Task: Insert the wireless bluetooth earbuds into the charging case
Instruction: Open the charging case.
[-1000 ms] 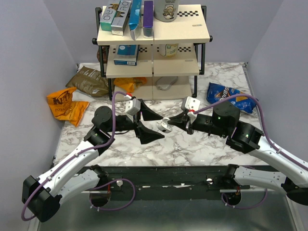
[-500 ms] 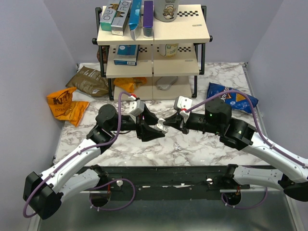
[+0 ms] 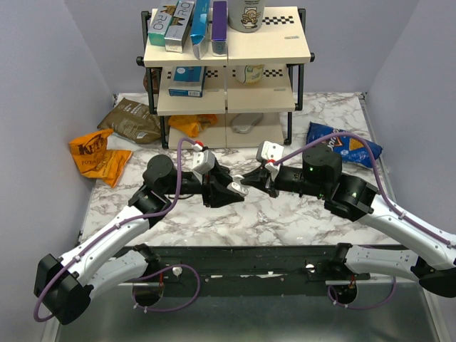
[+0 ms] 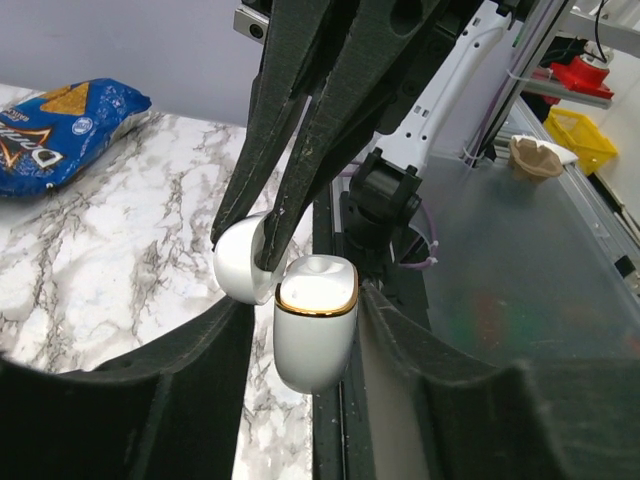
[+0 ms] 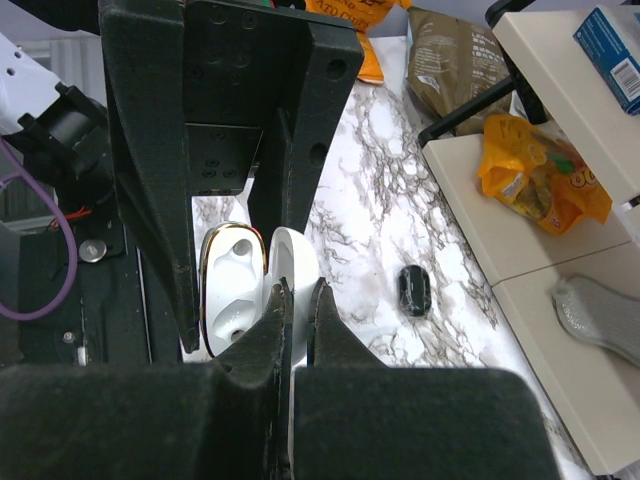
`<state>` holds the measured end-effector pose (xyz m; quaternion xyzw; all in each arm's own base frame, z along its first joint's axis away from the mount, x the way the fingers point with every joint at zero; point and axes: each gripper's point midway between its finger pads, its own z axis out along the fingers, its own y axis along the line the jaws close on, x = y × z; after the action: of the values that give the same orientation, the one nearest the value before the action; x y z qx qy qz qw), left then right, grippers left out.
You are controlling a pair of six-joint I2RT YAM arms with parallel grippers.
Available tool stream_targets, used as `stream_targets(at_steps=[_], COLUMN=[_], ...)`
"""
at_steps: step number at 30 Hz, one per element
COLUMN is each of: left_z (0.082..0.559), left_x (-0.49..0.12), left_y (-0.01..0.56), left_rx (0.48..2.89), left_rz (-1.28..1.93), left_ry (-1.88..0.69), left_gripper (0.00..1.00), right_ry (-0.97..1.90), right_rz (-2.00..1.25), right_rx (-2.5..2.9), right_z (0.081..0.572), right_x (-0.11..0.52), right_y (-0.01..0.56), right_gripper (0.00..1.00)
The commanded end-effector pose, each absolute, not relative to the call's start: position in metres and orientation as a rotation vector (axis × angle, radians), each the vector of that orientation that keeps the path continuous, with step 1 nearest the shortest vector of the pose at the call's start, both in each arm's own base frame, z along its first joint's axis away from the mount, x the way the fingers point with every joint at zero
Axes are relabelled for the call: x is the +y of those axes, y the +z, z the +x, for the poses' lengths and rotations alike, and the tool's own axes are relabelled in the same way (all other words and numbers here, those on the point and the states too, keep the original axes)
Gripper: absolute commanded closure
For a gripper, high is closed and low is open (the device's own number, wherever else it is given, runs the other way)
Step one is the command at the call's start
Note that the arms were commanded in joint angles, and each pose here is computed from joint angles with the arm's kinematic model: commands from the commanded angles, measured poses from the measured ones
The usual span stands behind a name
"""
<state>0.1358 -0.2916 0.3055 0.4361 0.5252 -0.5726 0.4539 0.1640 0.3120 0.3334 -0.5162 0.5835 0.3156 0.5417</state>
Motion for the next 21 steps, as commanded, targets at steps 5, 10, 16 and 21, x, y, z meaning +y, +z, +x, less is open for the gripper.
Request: stream_targets(at_steps=[5,10,16,21], left_z=[0.1368,0.1358,0.1374,0.1404], left_x=[-0.2908,-0.2911,-0.2913,-0.2887], left_y=[0.3072,0.3047,0.3066,0.3064], left_rx=[1.277,1.278,1.265,1.248], left_rz=[1.063,1.069,1.058,1.018], left_ry=[-1.394,-1.398,-1.388,-1.355], left_gripper=[0.43,0.53,0.86,1.0], right_ry=[0.777,0.78,0.787,0.789], right_rz=[-1.236,-1.239,-1.253,-1.245], right_rx=[1.362,1.364,1.376,1.385], right_z=[0.1581,0.1571,0.1557,0.156], right_x=[0.3149,0.315,0.3174,0.3174], right_y=[0.3416,0.3409,0.3354,0.3349], right_gripper=[0.99,0.99,0.99,0.98])
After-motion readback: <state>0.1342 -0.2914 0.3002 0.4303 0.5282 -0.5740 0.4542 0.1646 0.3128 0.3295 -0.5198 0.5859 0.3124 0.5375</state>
